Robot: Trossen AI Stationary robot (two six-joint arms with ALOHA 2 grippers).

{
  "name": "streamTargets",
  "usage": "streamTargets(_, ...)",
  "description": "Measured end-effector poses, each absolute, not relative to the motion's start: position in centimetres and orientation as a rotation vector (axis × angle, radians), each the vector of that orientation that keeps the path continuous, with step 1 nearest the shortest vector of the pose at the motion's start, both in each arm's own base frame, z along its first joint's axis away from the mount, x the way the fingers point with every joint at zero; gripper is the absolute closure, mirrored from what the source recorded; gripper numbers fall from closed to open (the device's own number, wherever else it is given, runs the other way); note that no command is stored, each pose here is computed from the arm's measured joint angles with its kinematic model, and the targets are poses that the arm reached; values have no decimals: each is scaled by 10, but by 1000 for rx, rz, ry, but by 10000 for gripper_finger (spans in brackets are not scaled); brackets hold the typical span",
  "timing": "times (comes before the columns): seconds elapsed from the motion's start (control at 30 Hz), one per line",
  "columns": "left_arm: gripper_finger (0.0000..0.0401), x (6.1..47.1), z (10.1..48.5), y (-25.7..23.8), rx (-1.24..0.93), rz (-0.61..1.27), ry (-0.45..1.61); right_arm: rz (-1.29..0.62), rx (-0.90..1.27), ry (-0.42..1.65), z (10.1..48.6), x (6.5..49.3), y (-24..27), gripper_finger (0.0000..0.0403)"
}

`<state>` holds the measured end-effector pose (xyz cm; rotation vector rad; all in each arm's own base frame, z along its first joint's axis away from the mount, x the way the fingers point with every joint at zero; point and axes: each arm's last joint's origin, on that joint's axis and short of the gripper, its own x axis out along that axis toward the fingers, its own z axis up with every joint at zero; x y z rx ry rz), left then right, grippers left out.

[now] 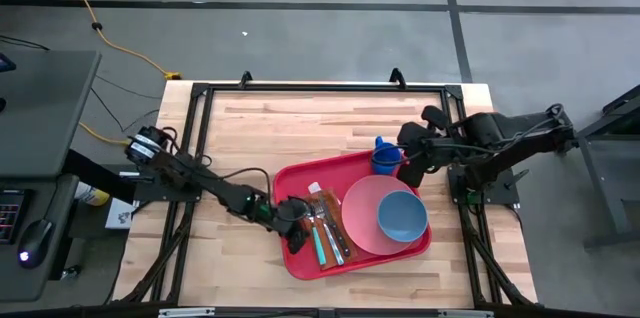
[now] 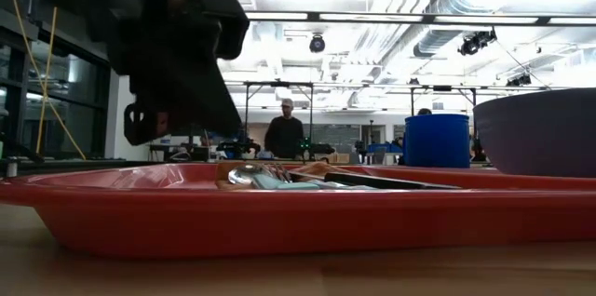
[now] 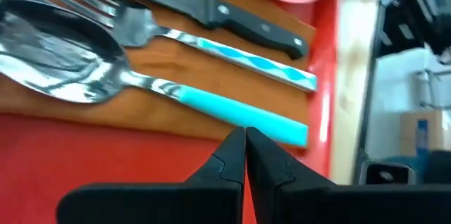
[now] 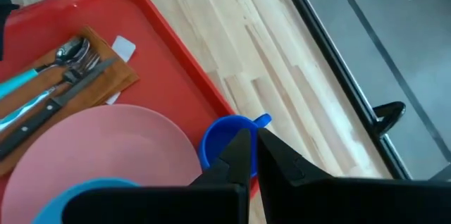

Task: Set up tray
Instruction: Adjust the orange napkin on the red serving tray

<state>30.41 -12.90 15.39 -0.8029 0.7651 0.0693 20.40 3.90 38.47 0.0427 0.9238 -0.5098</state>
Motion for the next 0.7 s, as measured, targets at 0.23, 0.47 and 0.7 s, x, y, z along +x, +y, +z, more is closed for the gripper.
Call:
streamTargets(0.23,357,314,144,-131,-757,112,755,-504,24,927,385,204,39,403)
streamTargets(0.47,357,326,142,-136,-701,106,770,-499,22,930,385,204,40,403)
streamTargets(0.7,357,321,136,-134,-662,141,855,-490,19,928,384,203,42,403)
